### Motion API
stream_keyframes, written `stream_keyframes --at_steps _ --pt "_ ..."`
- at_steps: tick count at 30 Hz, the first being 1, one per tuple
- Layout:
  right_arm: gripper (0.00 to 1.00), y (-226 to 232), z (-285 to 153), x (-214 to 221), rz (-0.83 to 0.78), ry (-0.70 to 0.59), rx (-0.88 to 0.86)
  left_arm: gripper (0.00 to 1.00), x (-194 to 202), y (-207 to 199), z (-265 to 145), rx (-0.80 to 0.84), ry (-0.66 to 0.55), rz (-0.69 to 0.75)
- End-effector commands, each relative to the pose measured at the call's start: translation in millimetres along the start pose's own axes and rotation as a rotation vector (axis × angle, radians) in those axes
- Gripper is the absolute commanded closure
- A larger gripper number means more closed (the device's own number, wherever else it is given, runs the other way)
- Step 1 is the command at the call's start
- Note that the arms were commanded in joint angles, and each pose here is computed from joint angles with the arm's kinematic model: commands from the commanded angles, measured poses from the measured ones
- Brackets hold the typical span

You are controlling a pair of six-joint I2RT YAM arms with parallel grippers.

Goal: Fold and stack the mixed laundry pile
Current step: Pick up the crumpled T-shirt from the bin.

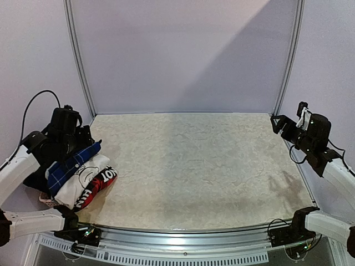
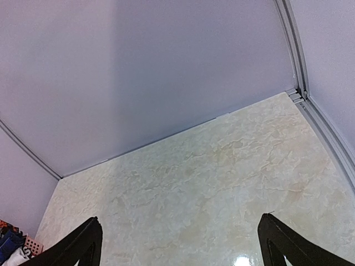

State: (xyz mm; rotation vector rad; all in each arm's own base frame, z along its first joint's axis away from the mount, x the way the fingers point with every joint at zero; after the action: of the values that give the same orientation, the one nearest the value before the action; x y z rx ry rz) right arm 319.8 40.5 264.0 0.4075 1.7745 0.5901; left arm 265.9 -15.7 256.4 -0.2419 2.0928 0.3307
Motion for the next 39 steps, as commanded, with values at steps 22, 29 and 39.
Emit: stream_keyframes --at_steps 22,29,39 --pt "0.01 63 -6 95 0.061 0.239 -0.043 0.26 20 -22 -42 0.093 0.159 0.094" --pt "0.01 72 4 133 -0.008 0.329 -0.049 0.32 43 -22 -42 0.069 0.215 0.124" --pt "0.01 72 7 170 -0.065 0.425 -0.058 0.39 70 -42 -33 0.109 0.3 0.171"
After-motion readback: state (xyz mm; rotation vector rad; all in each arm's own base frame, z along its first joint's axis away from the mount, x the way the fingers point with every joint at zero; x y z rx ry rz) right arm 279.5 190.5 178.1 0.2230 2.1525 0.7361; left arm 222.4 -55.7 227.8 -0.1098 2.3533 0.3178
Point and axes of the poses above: each gripper's point midway between its finger pads, its own z axis out along the fingers, its own y axis along the line the jaws close on, x = y × z, the point moved 2 cm from there along -z, back along the fingers, and after that the axes turned 6 degrees about z, right-handed, at the moved point
